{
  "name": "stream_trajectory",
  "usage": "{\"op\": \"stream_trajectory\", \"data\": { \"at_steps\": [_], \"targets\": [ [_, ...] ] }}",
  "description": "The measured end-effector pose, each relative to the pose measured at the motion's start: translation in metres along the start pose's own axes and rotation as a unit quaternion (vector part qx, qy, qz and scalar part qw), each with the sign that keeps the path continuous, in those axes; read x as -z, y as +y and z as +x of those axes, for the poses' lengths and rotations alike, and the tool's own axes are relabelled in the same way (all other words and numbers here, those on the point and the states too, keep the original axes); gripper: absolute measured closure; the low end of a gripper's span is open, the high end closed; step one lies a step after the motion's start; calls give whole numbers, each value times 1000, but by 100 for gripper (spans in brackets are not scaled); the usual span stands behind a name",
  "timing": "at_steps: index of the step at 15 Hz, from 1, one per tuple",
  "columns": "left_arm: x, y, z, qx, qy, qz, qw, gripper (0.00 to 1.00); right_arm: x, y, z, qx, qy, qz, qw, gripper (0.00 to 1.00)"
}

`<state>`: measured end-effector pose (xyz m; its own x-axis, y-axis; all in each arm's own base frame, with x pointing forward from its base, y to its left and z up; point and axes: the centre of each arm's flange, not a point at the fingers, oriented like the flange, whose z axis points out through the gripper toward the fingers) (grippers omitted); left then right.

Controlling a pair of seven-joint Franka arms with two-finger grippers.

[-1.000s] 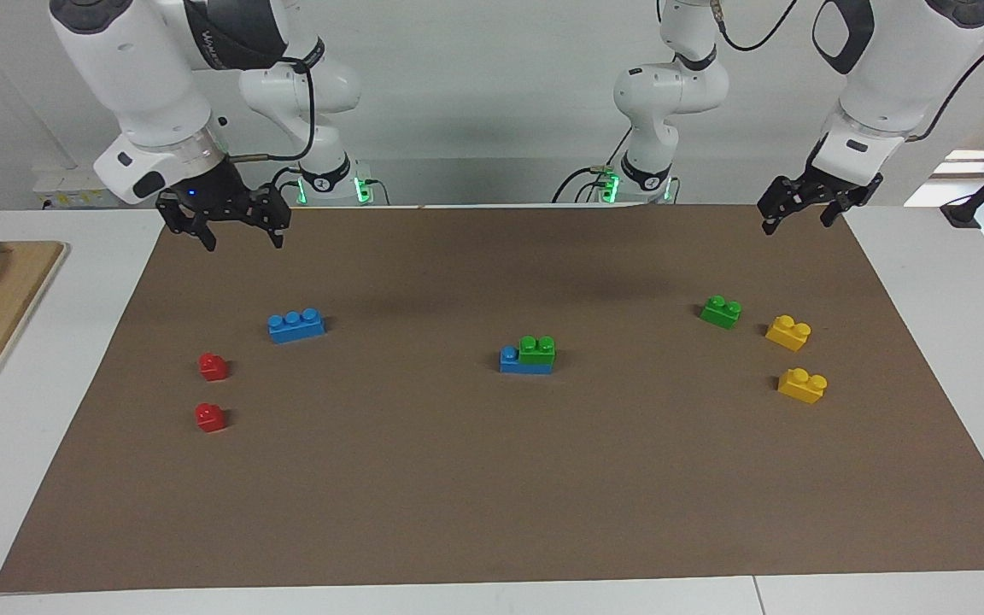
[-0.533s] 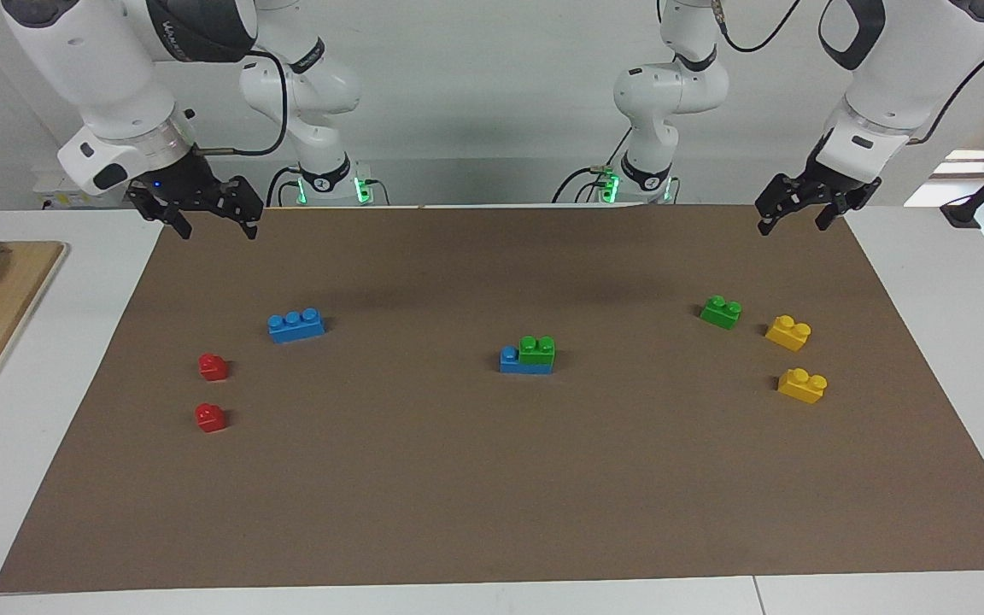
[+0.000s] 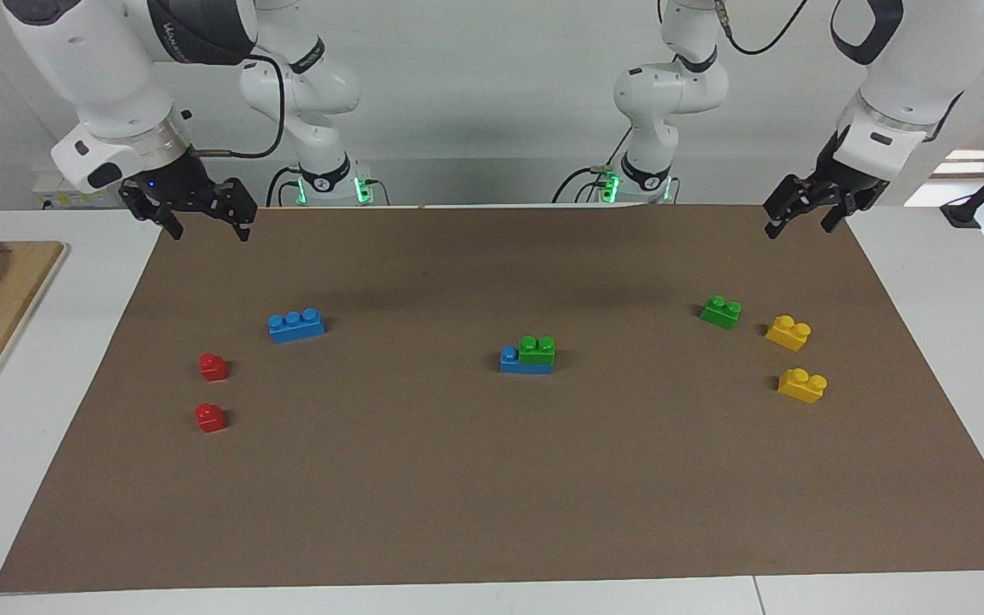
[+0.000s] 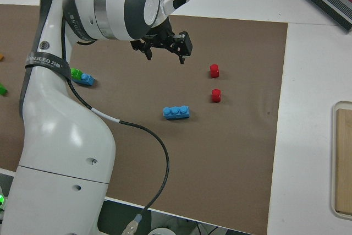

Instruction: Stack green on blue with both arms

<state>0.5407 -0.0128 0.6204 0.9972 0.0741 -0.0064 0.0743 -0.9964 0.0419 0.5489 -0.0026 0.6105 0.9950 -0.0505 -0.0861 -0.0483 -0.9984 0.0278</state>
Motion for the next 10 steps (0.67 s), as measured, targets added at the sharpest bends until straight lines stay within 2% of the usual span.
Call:
{"op": "stream_trajectory", "data": {
  "at_steps": [10],
  "targets": [
    [-1,0,-1,-3,-2,12,1000,0,1,0,0,0,1,0,1000,0]
  ]
}}
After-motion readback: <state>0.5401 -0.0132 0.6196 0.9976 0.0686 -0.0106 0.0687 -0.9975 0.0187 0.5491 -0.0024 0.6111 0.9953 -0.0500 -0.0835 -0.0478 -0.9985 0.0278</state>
